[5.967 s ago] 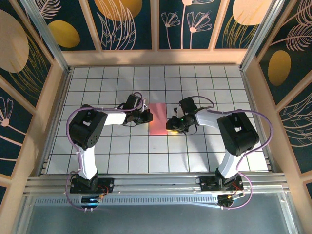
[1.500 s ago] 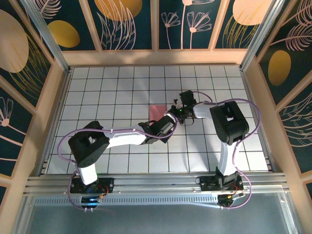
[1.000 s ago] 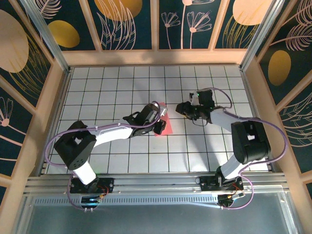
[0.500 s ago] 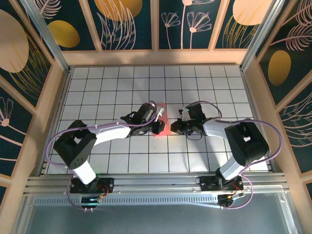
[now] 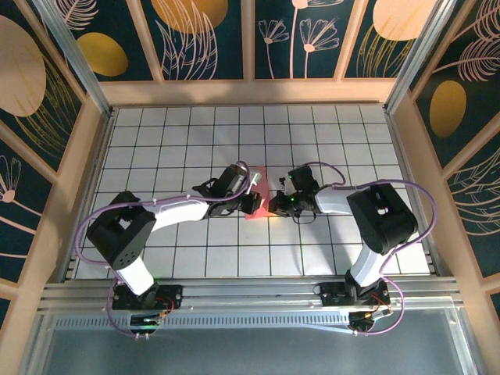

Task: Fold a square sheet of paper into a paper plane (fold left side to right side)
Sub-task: Fold the triangle a second time at the center of the table.

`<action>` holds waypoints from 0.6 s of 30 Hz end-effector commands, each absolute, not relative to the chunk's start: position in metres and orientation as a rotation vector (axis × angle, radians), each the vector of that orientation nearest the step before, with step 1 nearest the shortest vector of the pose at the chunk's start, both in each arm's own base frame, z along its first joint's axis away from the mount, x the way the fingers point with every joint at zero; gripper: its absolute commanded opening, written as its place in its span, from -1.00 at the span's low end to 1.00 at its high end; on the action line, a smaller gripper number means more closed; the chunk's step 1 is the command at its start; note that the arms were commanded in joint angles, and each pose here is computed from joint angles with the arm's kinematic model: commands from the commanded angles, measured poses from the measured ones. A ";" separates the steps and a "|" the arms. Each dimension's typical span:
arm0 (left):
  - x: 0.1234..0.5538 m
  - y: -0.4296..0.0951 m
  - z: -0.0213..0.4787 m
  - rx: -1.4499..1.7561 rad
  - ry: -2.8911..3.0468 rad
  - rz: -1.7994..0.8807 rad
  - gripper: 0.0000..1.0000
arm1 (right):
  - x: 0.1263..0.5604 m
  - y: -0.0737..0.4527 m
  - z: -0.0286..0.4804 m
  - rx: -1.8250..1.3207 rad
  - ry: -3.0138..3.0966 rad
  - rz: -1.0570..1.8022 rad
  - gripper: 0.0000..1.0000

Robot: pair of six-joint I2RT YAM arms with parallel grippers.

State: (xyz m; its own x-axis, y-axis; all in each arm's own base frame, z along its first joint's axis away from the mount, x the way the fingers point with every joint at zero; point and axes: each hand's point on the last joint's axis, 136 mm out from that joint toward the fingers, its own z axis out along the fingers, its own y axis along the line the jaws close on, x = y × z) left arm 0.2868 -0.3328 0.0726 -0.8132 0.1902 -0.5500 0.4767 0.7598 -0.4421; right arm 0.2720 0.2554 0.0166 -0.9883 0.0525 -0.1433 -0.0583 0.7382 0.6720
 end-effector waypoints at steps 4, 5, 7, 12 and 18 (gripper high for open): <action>0.297 -0.309 0.046 0.471 2.552 -0.687 -1.00 | 0.260 0.246 -0.005 -0.006 2.889 0.970 -1.00; 0.299 -0.307 0.043 0.470 2.558 -0.676 -1.00 | 0.260 0.246 -0.006 -0.008 2.891 0.970 -1.00; 0.303 -0.302 0.039 0.467 2.569 -0.652 -1.00 | 0.259 0.247 -0.007 -0.009 2.897 0.969 -1.00; 0.312 -0.297 0.032 0.480 2.579 -0.609 -1.00 | 0.259 0.248 -0.007 -0.016 2.901 0.974 -1.00; 0.319 -0.292 0.029 0.475 2.572 -0.590 -1.00 | 0.258 0.248 -0.007 -0.021 2.904 0.970 -1.00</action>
State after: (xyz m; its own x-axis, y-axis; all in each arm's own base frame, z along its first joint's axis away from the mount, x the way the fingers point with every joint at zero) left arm 0.3098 -0.2934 0.0290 -0.8473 0.2105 -0.4876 0.4098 0.8431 -0.3481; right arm 0.2727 0.2580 0.0157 -0.9895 0.0321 -0.1408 -0.0703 0.7446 0.6638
